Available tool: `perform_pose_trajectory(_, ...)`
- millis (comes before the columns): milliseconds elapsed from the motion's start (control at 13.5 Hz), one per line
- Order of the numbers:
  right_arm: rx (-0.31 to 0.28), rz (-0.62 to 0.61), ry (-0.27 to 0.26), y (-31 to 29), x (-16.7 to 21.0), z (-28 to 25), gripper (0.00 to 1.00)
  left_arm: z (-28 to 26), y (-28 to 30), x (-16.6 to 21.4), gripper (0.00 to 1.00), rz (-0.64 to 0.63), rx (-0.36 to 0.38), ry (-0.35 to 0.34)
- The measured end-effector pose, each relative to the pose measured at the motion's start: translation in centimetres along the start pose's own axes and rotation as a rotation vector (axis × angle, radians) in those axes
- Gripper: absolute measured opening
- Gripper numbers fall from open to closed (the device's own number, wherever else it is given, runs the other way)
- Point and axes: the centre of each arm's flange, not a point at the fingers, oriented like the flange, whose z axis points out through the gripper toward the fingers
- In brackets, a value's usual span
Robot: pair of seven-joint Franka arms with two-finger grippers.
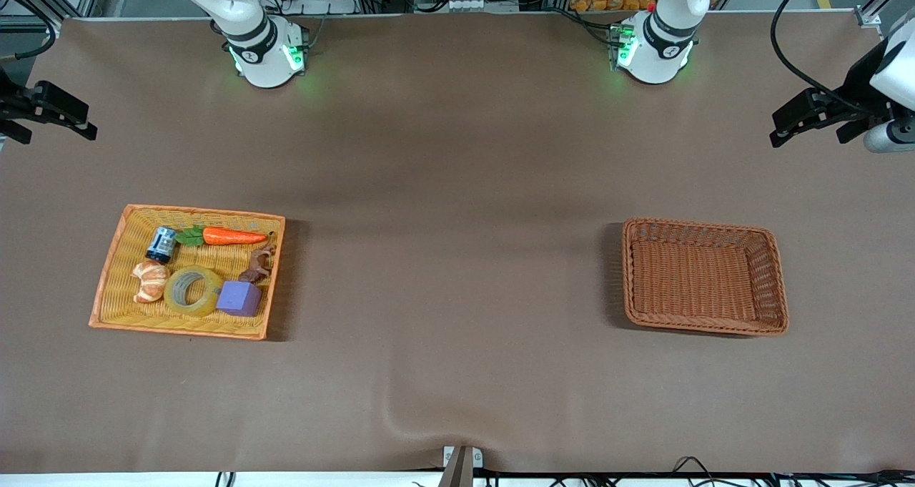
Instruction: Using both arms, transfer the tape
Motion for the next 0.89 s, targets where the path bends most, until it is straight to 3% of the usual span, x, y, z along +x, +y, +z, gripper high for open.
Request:
perform_pose_trajectory(593, -0.001, -0.008, 0.002, -0.4, 0.3, 0.6, 1.00, 0.6, 0.0, 0.3, 1.00, 0.009, 0.055, -0.010)
perform_pose_trajectory(889, -0.006, -0.007, 0.042, -0.4, 0.8, 0.4, 1.00, 1.2, 0.2, 0.6, 1.00, 0.014, 0.047, -0.025)
